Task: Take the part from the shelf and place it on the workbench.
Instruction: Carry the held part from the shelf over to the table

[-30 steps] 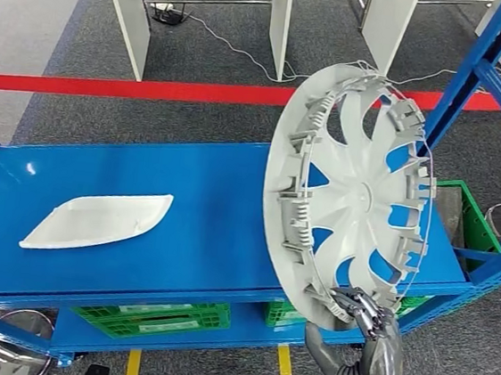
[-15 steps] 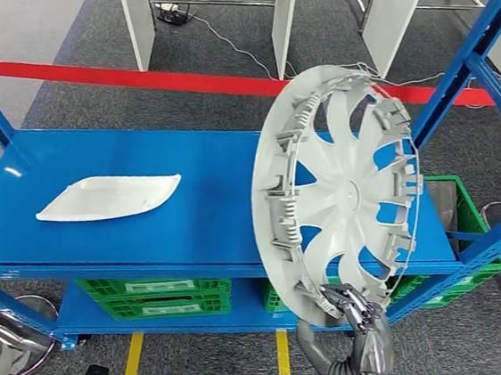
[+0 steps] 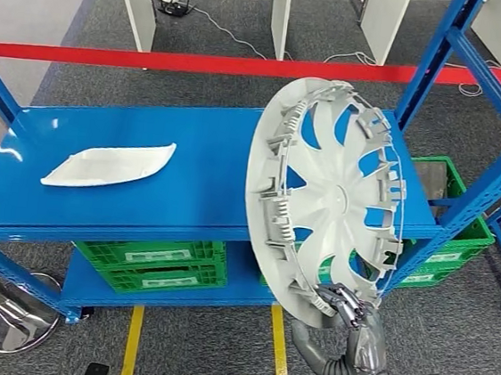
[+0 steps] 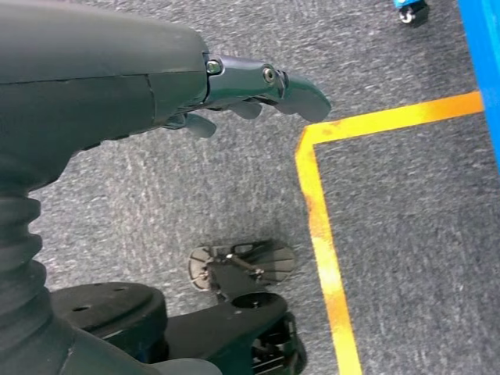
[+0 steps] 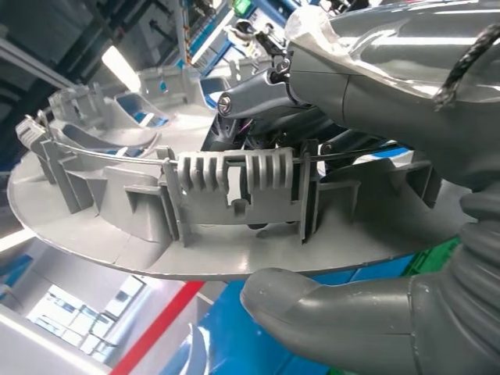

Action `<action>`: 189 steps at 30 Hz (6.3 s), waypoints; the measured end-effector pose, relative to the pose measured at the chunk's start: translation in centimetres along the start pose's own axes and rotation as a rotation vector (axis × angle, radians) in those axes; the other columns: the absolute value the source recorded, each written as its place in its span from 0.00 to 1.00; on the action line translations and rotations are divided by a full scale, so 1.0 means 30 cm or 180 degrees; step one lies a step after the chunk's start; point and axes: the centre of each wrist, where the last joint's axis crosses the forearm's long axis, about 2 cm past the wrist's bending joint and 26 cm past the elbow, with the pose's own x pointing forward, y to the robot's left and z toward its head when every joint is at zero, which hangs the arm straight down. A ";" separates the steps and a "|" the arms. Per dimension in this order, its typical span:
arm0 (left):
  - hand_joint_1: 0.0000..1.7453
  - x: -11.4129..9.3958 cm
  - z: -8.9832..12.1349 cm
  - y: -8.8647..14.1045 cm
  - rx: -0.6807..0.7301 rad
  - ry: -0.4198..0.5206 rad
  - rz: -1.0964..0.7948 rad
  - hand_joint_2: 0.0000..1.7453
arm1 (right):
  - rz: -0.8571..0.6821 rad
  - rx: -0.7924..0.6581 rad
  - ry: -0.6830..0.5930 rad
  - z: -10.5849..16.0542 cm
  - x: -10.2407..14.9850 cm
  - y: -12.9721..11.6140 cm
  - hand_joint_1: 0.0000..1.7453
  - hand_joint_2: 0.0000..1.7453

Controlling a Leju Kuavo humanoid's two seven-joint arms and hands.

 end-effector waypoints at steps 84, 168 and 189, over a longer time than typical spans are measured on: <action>0.00 -0.003 -0.021 0.053 0.0212 0.0187 -0.0014 1.00 | -0.0018 -0.0836 -0.0060 -0.045 0.044 0.012 1.00 1.00; 0.00 -0.041 0.021 0.012 0.0236 0.0662 0.0272 1.00 | -0.0974 -0.1086 -0.0176 -0.068 0.197 0.001 1.00 1.00; 0.00 -0.050 0.005 0.063 0.0221 0.0712 0.0069 1.00 | -0.1169 -0.1182 -0.0143 -0.068 0.247 0.033 1.00 1.00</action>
